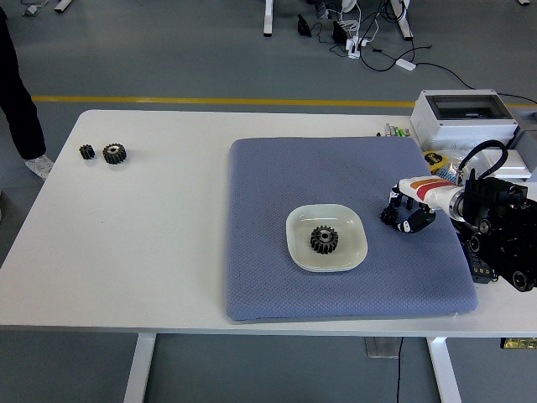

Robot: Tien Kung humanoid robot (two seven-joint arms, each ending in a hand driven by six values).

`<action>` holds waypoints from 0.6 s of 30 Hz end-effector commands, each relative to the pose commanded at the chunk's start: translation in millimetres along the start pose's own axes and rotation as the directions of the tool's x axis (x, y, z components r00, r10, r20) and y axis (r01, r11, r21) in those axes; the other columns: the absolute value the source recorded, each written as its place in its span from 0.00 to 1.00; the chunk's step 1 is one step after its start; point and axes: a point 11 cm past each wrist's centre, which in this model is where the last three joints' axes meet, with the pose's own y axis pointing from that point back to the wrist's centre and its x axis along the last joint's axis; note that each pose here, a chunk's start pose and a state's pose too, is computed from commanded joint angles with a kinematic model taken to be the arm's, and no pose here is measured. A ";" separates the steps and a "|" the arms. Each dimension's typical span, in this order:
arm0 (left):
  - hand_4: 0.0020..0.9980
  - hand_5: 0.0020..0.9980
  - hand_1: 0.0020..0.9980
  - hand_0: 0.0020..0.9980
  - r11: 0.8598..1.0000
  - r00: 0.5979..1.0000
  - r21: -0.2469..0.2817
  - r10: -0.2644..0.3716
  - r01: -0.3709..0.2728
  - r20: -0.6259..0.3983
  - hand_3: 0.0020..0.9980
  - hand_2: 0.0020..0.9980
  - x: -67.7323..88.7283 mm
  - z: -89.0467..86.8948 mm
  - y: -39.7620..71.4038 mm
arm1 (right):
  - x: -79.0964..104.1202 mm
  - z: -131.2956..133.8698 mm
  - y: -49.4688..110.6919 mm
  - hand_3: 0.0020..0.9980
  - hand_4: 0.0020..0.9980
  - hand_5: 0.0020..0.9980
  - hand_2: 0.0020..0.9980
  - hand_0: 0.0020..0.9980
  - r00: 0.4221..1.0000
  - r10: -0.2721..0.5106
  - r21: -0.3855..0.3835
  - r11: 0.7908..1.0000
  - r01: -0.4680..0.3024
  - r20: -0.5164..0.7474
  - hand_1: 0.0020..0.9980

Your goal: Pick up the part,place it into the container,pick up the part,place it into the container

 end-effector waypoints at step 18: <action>0.67 0.61 0.68 0.68 1.000 1.000 -0.002 -0.001 0.001 0.003 0.56 0.69 -0.2 0.6 0.0 | 5.2 -13.8 -0.7 0.62 0.82 0.15 0.73 0.50 1.000 0.025 0.043 0.999 -0.025 -0.003 0.54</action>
